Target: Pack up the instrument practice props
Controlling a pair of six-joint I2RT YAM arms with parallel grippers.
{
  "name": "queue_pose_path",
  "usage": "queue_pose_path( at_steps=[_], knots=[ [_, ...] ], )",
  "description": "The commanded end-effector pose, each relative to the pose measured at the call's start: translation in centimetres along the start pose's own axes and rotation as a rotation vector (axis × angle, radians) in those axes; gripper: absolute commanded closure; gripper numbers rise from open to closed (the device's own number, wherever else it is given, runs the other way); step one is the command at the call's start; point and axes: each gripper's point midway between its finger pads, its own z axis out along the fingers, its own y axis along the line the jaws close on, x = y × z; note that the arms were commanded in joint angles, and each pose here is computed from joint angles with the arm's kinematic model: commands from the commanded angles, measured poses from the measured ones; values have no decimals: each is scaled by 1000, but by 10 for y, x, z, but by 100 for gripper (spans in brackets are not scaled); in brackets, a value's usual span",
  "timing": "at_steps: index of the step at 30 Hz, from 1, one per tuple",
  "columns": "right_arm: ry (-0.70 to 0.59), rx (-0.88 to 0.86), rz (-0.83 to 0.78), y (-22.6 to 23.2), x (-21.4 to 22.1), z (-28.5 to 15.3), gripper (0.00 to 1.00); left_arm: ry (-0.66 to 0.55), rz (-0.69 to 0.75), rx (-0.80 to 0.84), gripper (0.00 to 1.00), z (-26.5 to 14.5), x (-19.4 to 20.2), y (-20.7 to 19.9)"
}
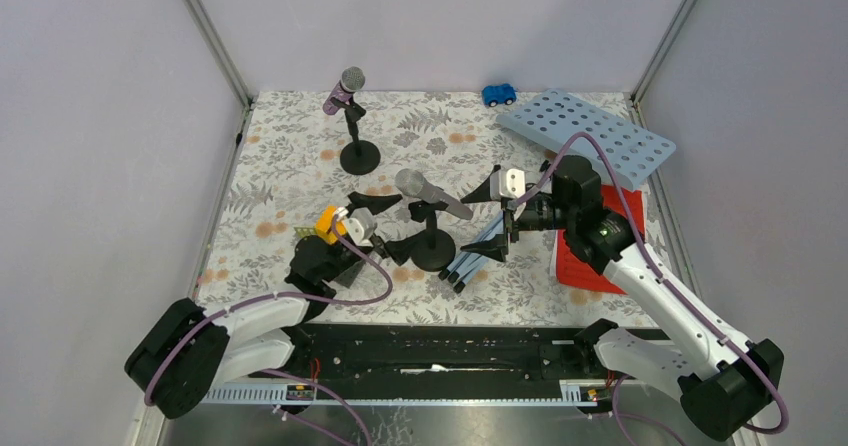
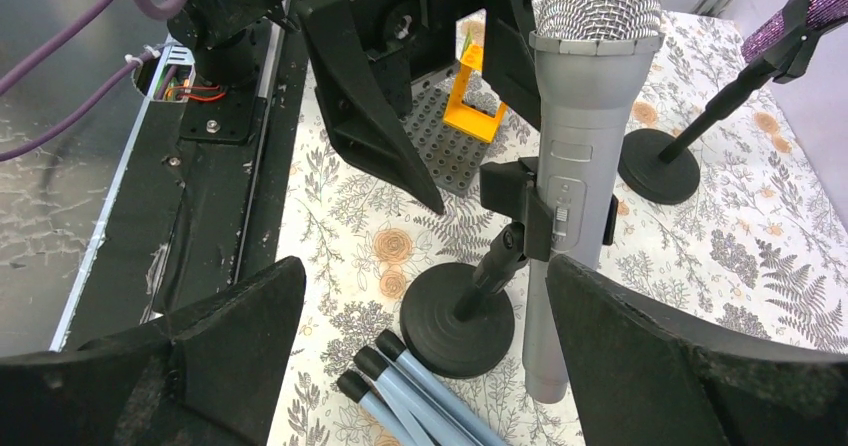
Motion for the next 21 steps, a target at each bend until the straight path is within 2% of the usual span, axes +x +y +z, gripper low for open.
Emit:
queue_pose_path(
  at_steps=[1, 10, 21],
  knots=[
    [-32, 22, -14, 1, -12, -3, 3, -100, 2, 141, 1, 18, -30, -14],
    [-99, 116, 16, -26, -29, 9, 6, -74, -19, 219, 1, 34, -21, -16],
    [-29, 268, -83, -60, -23, 54, 10, -36, -64, 243, 3, 33, -6, -15]
  ],
)
